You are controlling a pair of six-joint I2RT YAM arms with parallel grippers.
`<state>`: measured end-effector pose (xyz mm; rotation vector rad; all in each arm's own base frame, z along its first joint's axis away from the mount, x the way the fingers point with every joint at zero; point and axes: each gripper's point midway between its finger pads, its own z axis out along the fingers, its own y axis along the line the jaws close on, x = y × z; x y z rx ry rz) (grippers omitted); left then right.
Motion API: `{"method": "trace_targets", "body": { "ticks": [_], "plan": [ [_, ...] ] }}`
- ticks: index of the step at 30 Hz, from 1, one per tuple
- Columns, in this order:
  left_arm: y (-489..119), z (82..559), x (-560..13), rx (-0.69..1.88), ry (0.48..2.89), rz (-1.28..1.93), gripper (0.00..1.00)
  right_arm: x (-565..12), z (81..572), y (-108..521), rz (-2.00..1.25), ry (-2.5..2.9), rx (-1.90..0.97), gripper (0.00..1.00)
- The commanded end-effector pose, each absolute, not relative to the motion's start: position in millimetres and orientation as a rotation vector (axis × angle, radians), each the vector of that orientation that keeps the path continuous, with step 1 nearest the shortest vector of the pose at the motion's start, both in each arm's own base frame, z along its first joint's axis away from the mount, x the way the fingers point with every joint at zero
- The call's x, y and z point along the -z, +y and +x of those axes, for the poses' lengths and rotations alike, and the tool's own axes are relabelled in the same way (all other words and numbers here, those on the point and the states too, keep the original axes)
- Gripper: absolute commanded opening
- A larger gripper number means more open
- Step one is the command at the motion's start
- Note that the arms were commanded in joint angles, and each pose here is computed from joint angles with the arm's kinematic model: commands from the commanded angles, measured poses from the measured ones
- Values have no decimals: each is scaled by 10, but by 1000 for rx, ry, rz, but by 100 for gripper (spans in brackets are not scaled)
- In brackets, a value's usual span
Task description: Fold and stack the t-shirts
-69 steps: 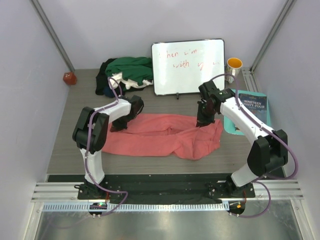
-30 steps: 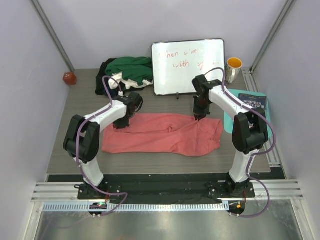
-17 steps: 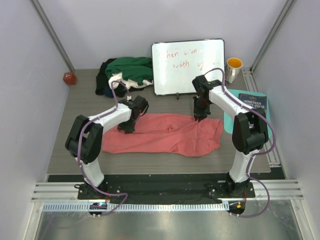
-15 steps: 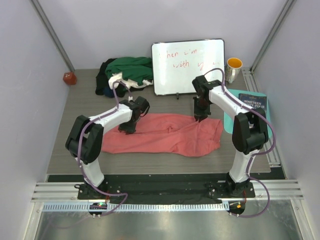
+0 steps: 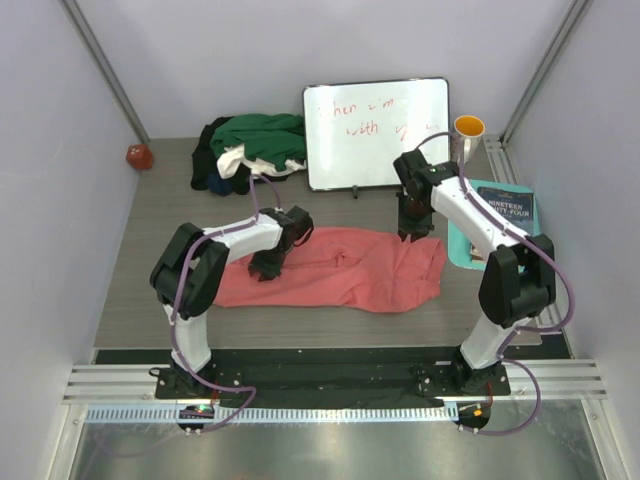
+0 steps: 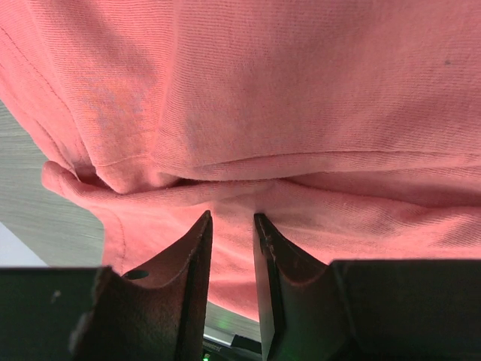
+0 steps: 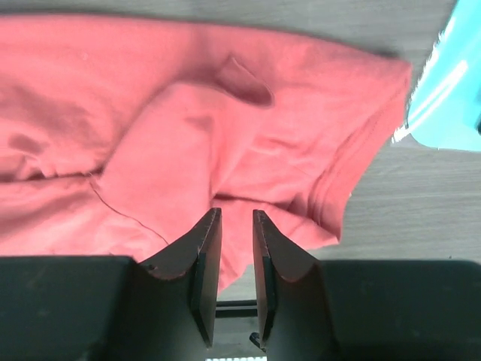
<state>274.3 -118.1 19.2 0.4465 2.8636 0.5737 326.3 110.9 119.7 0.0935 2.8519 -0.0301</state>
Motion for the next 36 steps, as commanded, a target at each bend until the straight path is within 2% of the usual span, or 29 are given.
{"method": "trace_targets", "body": {
  "ticks": [1, 9, 23, 35, 36],
  "plan": [
    [-1201, 2700, -140, -600, 2887, 486, 29, -1231, 2889, 1037, 101, 2875, 7, 29],
    [-1244, 2712, -184, -584, 2872, 488, 34, -890, 2465, 1153, 17, 3001, -35, 30],
    [-1258, 2720, -197, -578, 2869, 490, 34, -463, 2388, 1100, -64, 3097, 73, 34],
    [-1257, 2715, -183, -581, 2873, 495, 29, -181, 2337, 1179, -102, 3174, 68, 34],
    [-1263, 2715, -181, -576, 2875, 494, 26, -174, 2331, 1187, -102, 3178, 66, 31]
  ]
}}
